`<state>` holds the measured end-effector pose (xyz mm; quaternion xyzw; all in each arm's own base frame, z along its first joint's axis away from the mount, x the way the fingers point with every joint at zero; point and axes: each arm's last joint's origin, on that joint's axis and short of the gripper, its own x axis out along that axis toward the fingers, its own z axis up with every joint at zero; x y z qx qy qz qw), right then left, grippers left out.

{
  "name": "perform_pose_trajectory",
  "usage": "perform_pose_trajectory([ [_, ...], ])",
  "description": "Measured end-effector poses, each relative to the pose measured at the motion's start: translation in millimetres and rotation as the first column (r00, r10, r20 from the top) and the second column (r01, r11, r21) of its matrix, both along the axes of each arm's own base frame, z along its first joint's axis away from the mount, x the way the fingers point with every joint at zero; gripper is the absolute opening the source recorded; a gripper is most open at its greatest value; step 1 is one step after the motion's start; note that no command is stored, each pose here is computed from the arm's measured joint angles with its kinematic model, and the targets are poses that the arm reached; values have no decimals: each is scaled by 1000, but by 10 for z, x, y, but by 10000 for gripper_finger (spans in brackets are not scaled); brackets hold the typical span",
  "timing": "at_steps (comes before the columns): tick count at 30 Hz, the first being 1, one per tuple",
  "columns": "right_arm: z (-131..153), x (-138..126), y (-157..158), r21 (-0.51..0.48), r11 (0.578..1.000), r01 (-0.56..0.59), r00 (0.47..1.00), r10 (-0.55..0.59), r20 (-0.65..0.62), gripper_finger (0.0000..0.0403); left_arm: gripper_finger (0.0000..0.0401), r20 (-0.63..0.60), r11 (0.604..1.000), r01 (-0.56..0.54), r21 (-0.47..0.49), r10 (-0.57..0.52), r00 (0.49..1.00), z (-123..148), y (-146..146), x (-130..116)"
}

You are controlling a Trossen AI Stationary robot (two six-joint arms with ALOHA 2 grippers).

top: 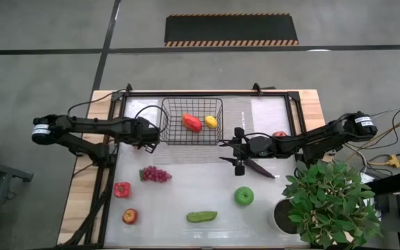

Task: Build produce basket
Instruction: Put the dark red apple into the wire basket

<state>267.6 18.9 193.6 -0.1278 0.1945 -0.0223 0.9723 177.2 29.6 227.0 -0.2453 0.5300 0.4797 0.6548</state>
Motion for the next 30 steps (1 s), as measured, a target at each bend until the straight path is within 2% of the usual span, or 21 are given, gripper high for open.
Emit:
perform_pose_trajectory([
  [4,-1,0,0,0,1000,0,1000,0,-1,215,1,1,1000,7,20,-7,1000,35,-10,5],
  [8,-1,0,-1,6,1000,3,1000,-3,-1,215,0,-9,994,-9,112,10,1000,183,8,-50],
  [11,-4,-2,0,6,1000,3,1000,-3,-4,215,0,72,986,28,164,-41,997,369,15,-125],
  [14,-4,-2,-1,6,1000,3,1000,-3,-4,215,0,213,990,51,135,-79,974,545,16,-245],
  [18,-4,-2,0,2,1000,1,1000,-1,-4,215,0,314,991,-60,116,21,949,568,8,-474],
  [22,-4,-2,0,1,1000,0,1000,0,-4,215,2,427,983,-160,91,107,898,514,11,-526],
  [26,-5,-2,0,-1,1000,-1,1000,1,-5,215,33,399,987,-154,51,121,909,461,1,-519],
  [30,-5,-2,4,4,1000,-19,1000,19,-7,215,101,322,984,-180,7,168,932,383,-6,-509],
])
